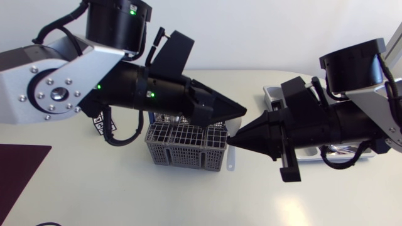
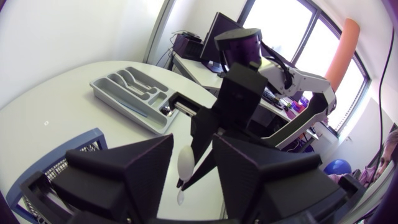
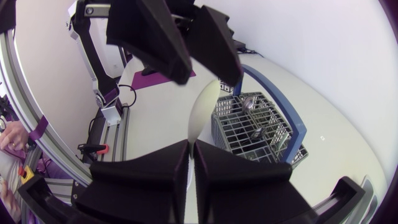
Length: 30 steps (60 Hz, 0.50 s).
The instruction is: Transfer all utensils from the basket to the drawer tray.
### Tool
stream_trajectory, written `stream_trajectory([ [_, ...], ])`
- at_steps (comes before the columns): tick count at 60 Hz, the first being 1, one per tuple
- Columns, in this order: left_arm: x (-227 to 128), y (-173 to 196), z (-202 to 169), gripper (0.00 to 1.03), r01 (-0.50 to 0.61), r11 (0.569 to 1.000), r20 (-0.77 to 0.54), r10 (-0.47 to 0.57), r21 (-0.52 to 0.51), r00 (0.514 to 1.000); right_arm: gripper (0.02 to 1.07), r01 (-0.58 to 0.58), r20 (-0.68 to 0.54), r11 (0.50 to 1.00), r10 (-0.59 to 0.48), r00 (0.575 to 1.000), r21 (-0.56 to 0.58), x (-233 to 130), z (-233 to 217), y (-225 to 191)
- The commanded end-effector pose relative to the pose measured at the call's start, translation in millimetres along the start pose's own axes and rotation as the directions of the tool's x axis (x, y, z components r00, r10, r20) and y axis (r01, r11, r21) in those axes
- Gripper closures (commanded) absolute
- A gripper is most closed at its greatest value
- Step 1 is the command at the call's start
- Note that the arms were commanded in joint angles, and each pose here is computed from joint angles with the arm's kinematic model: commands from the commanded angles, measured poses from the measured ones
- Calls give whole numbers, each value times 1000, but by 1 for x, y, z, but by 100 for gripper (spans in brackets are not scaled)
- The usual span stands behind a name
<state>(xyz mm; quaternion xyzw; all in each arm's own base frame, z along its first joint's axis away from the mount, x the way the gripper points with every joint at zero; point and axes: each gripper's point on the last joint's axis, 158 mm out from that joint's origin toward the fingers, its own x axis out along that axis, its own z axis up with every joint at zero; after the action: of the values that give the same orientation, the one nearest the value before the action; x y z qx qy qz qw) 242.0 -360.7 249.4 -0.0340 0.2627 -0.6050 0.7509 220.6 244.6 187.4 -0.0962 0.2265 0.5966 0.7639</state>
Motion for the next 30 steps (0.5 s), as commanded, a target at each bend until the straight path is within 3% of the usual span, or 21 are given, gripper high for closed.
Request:
stream_trajectory([
  [1, -8, 6, 24, 35, -25, 1000, 53, 25, -4, 998, 101, -3, -39, 999, 5, 999, 53, 4, -17, 0],
  [10, -34, 39, 50, 35, -129, 991, 126, 132, -31, 983, 101, 91, -55, 994, -88, 995, 60, -15, -27, -23],
  [17, -46, 72, 48, 35, -238, 969, 121, 244, -63, 962, 101, 221, -92, 974, -216, 972, 43, -42, -47, -53],
  [30, -41, 109, 4, 35, -404, 914, 5, 404, -36, 915, 101, 471, -193, 882, -464, 865, -12, -106, -107, -116],
])
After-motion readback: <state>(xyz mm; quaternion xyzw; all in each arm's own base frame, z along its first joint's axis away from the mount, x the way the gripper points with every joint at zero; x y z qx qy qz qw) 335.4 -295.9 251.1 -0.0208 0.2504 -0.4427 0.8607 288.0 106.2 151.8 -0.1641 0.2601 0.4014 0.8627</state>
